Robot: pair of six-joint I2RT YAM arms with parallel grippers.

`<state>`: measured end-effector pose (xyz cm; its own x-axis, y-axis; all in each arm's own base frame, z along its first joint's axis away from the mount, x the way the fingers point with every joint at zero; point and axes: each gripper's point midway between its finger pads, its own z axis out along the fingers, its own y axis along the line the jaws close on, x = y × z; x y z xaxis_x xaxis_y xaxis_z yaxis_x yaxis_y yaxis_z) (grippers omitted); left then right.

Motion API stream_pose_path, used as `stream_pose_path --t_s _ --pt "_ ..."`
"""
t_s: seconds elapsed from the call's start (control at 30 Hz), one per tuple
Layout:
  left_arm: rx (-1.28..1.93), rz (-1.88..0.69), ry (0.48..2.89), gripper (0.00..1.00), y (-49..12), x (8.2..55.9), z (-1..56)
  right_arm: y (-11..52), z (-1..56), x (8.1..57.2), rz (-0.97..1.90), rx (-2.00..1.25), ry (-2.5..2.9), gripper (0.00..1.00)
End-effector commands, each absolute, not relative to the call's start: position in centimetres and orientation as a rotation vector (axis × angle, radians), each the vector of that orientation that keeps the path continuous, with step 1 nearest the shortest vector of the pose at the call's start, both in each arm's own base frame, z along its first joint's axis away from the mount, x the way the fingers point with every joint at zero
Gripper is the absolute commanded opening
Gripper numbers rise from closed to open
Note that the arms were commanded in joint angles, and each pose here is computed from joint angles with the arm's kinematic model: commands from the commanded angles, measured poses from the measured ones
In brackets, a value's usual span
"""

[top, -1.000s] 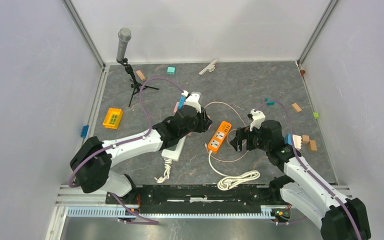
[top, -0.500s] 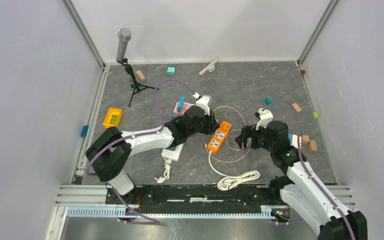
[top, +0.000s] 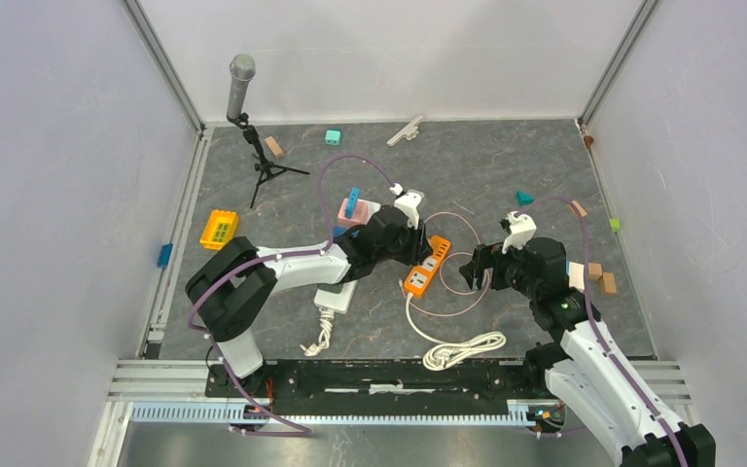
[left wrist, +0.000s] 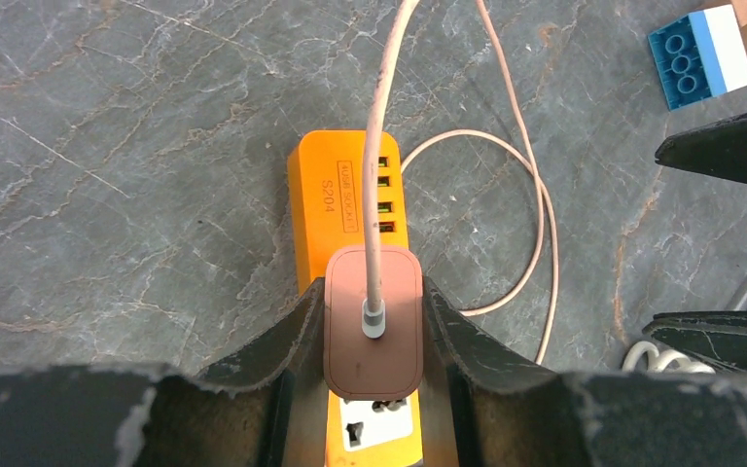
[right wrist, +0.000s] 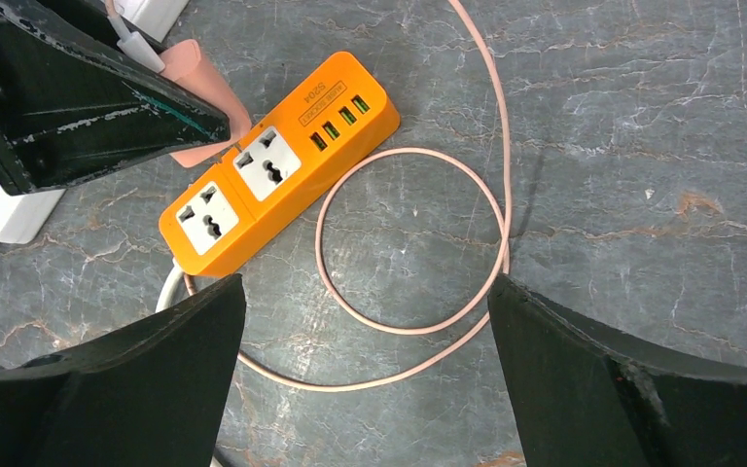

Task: Insert the plug
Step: Insert the plug into the socket.

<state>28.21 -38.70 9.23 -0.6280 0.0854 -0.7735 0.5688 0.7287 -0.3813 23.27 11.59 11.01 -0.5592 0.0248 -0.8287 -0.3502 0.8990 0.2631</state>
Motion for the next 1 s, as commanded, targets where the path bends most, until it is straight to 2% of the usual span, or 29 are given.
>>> stream_pose_path --t_s 0.0,0.97 --pt "0.527 -0.745 2.037 0.02 -39.3 29.8 10.9 11.4 13.0 24.3 0.478 -0.243 2.050 0.98" --pt "0.554 -0.658 2.059 0.02 -39.3 29.0 6.5 11.8 13.0 24.2 0.492 -0.287 2.061 0.98"
